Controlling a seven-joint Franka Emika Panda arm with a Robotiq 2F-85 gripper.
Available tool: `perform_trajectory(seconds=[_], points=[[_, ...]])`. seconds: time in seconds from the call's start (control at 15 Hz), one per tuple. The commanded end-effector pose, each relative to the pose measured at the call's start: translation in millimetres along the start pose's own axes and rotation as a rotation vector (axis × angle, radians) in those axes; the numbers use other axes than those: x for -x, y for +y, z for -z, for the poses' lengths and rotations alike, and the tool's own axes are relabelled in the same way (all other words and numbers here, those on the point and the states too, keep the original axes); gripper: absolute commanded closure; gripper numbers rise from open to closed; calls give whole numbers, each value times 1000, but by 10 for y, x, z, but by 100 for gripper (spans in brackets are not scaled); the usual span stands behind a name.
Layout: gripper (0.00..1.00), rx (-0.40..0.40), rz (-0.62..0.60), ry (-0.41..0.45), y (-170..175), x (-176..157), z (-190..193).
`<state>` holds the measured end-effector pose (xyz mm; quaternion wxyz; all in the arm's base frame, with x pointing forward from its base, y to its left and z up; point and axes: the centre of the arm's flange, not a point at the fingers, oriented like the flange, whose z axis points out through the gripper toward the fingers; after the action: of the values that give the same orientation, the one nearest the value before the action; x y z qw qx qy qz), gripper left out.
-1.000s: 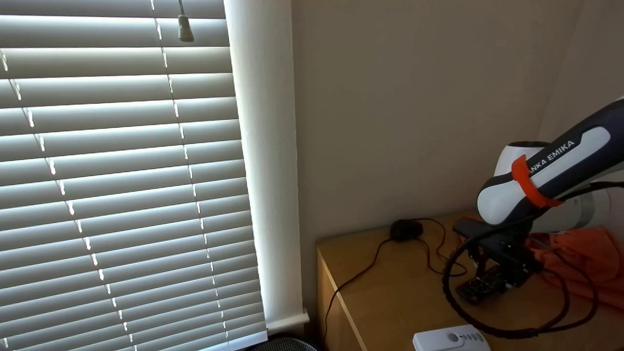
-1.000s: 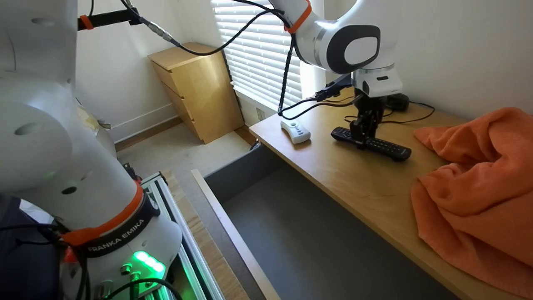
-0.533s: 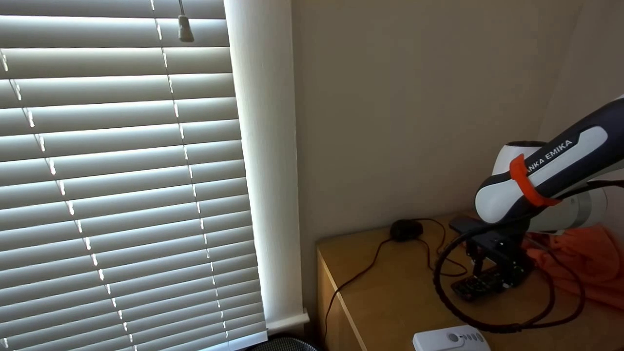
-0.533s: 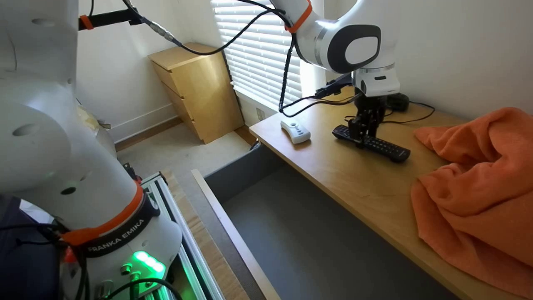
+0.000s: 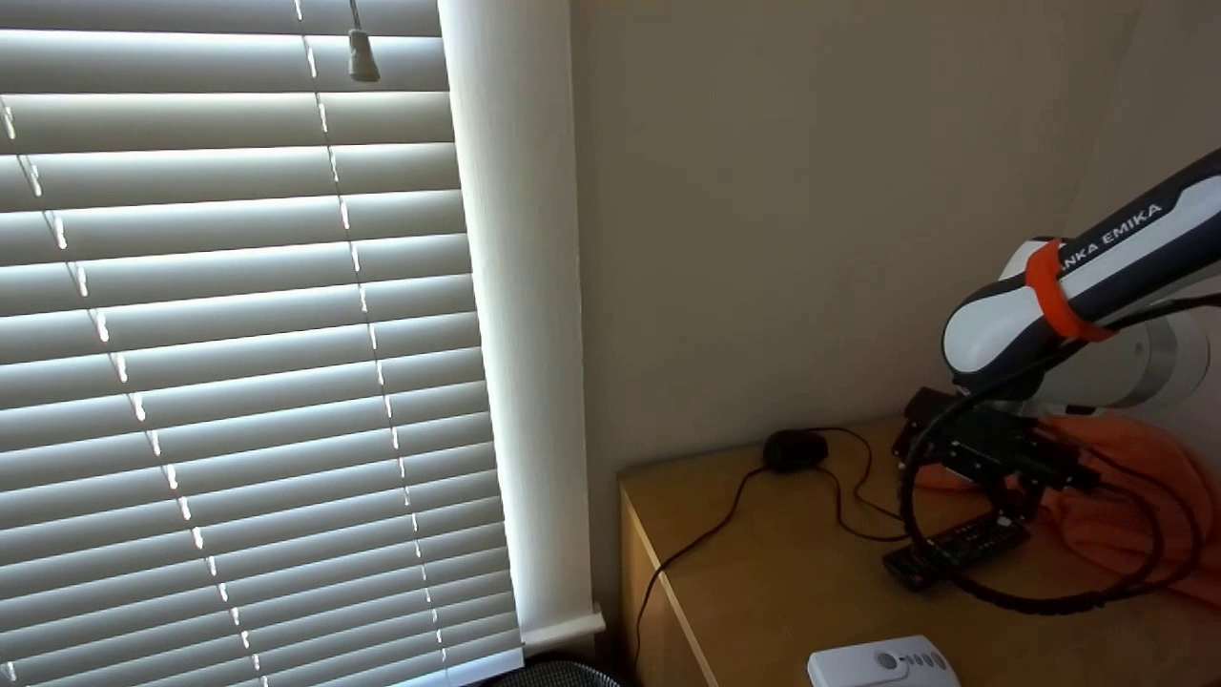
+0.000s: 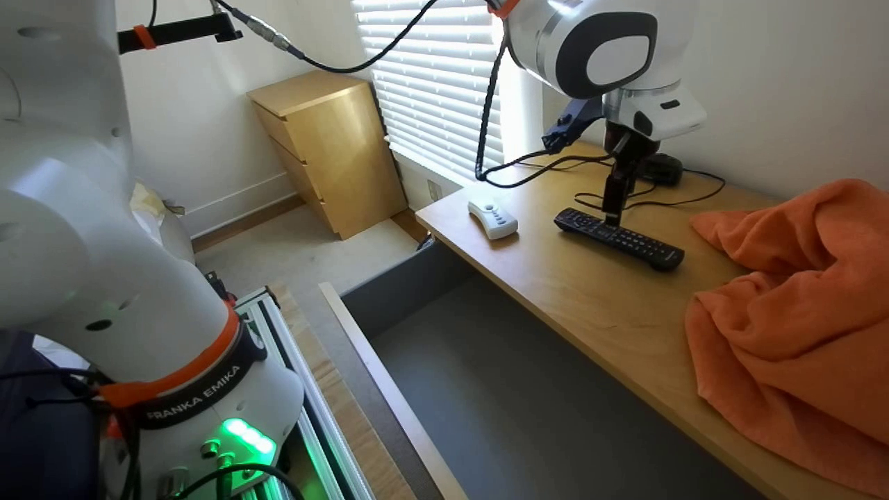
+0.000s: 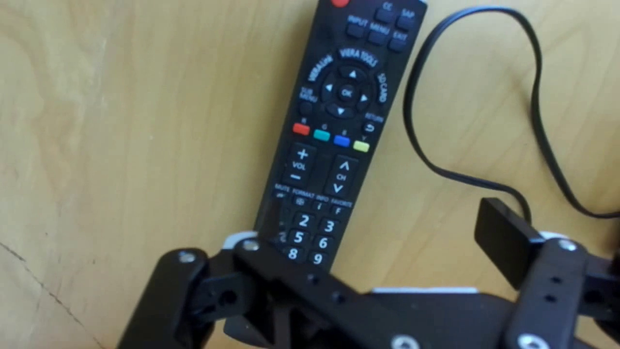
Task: Rotate the black remote to the left
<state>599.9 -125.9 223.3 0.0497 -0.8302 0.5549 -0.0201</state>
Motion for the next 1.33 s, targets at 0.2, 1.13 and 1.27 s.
perform_trajectory(seconds=[0.2, 1.13, 1.27], points=[[0, 7, 373, -52, 120, -87, 437], [0, -28, 1106, -208, 311, 104, 649], [0, -7, 1069, -168, 187, 61, 593]])
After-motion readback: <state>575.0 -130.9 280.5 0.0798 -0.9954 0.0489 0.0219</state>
